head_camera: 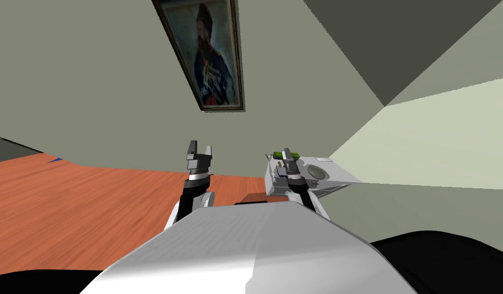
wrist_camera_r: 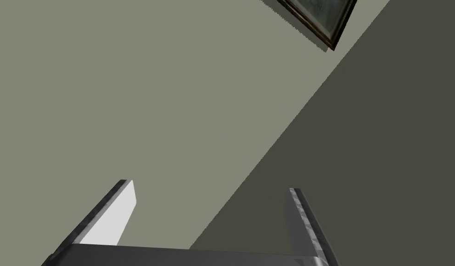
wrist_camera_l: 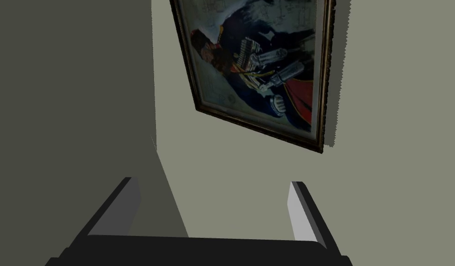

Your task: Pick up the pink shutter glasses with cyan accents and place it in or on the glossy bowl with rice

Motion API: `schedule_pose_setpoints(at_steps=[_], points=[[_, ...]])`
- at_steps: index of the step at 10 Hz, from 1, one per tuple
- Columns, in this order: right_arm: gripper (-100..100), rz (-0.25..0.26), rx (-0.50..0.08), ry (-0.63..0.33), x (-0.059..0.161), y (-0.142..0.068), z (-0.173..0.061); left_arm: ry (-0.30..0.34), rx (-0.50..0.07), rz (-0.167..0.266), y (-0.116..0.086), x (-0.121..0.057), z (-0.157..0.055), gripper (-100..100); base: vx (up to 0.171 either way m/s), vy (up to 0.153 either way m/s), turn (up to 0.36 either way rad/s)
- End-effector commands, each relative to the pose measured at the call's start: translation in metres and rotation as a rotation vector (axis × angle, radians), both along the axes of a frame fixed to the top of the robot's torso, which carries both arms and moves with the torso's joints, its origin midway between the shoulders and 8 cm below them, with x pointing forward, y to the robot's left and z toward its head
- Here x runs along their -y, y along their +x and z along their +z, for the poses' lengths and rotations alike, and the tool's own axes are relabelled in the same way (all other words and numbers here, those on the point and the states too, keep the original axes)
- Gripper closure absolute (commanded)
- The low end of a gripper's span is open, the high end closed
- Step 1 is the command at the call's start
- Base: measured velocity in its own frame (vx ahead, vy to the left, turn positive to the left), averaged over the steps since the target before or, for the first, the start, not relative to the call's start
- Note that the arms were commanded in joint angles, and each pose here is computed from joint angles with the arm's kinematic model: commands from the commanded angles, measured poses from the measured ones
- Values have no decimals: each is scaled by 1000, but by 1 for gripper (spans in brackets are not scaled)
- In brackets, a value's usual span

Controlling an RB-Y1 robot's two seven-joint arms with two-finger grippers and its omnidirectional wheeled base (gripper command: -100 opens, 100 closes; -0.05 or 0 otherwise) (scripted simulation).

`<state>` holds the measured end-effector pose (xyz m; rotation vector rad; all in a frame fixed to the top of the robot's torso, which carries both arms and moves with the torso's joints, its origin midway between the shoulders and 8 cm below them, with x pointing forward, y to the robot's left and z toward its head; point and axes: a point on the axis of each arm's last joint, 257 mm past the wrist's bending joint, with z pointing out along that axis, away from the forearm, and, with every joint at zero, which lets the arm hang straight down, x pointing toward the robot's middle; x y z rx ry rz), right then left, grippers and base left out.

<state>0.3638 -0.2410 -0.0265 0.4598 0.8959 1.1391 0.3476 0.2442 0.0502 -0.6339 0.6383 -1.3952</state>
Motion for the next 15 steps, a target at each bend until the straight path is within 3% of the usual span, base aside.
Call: schedule_pose_setpoints(at_steps=[1,4,5,7,8,10,11,13,14,15], points=[[-100,-24,-60,-88,-5,10,-24,0,0,0,0,0,0,0,-84,-5,93],[-100,-76,-171,-276,-10,31,-72,0,0,0,0,0,0,0,-100,-3,88],[-100,-77,-171,-288,-11,31,-73,0,0,0,0,0,0,0,-71,-2,26],[-100,-116,-244,-434,-11,44,-107,0,0,0,0,0,0,0,-61,10,80],[-100,-117,-248,-443,-11,44,-110,0,0,0,0,0,0,0,-54,-3,36],[-100,-156,-324,-598,-6,55,-148,0,0,0,0,0,0,0,-68,2,86],[-100,-159,-322,-614,-7,55,-149,0,0,0,0,0,0,0,-66,-3,30],[-100,-194,-398,-770,3,62,-189,0,0,0,0,0,0,0,-64,4,77],[-100,-200,-393,-798,2,62,-190,0,0,0,0,0,0,0,-51,-7,38],[-100,-219,-427,-889,8,65,-210,0,0,0,0,0,0,0,-48,-9,62]])
